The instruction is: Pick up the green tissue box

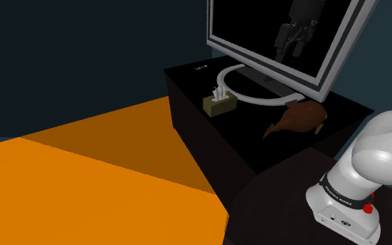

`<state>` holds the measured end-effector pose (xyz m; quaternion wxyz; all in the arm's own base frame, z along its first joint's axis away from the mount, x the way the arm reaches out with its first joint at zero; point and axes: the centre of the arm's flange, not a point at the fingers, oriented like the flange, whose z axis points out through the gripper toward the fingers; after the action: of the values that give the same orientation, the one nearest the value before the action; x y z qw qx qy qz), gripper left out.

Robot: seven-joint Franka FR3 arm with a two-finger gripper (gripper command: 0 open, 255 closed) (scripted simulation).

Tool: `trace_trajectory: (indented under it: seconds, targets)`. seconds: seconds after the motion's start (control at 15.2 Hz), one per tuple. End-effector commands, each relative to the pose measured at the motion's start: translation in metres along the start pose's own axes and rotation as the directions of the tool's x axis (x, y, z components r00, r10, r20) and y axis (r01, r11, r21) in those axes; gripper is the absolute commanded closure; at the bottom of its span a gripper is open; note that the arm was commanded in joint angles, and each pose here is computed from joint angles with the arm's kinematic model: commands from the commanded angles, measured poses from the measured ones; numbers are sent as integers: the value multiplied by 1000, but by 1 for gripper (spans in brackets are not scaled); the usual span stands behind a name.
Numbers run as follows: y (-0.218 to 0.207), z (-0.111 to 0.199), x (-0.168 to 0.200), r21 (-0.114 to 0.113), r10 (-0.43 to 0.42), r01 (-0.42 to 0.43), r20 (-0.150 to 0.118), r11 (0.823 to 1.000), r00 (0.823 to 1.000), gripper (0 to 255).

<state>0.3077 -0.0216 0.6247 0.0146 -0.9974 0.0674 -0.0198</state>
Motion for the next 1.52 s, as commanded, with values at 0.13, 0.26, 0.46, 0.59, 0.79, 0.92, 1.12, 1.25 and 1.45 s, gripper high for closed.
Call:
trace_trajectory:
  seconds: [0.13,0.26,0.46,0.59,0.79,0.92,1.12,1.25,1.45]
  targets:
    - [-6,13,26,-19,38,-38,17,999,999,0]
    - [-12,26,51,-40,76,-75,34,996,997,0]
    - [-17,47,90,-71,134,-130,57,989,989,0]
    - [-19,62,115,-92,173,-166,71,982,982,0]
    - [-20,85,152,-125,230,-218,91,968,969,0]
    - [-19,101,177,-148,269,-253,103,956,958,0]
    - [-15,125,214,-182,326,-302,120,936,938,0]
    - [-11,142,237,-206,364,-334,129,920,923,0]
    - [-2,167,272,-241,419,-379,142,893,897,0]
